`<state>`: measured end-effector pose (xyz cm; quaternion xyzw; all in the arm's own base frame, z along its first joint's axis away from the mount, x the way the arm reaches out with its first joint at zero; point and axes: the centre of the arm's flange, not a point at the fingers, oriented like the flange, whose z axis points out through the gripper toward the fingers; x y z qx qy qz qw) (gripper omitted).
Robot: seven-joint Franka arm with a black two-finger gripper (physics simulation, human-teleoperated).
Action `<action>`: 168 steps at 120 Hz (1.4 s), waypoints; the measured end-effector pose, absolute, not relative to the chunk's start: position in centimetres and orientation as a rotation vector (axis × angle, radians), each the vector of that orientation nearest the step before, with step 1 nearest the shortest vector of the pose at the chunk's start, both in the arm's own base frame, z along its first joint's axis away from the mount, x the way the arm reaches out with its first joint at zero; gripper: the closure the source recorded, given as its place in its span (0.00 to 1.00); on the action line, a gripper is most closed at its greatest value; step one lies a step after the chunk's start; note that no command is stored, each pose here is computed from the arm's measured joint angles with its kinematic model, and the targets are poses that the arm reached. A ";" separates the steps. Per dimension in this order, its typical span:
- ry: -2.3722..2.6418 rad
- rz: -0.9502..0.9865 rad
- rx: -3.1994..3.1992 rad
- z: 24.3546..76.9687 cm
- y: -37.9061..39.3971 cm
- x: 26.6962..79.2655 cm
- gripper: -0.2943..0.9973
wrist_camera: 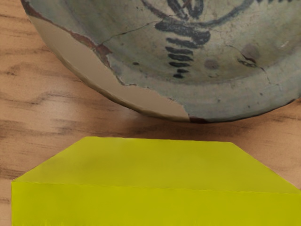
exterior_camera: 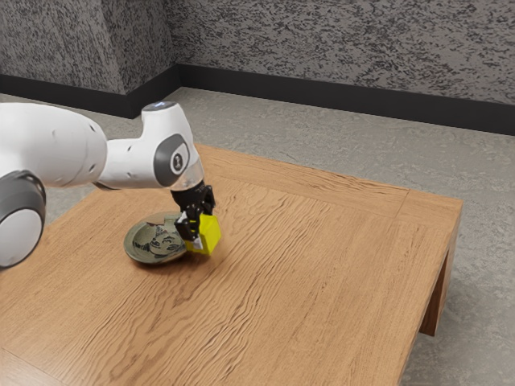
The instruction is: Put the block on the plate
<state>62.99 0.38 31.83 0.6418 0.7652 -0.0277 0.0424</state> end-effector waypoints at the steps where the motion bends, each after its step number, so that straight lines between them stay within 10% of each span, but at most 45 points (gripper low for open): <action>1: 2.344 -0.082 1.962 31.9 0.6 63.0 0.43; 168: 2.524 -0.013 1.891 29.0 12.2 64.3 0.31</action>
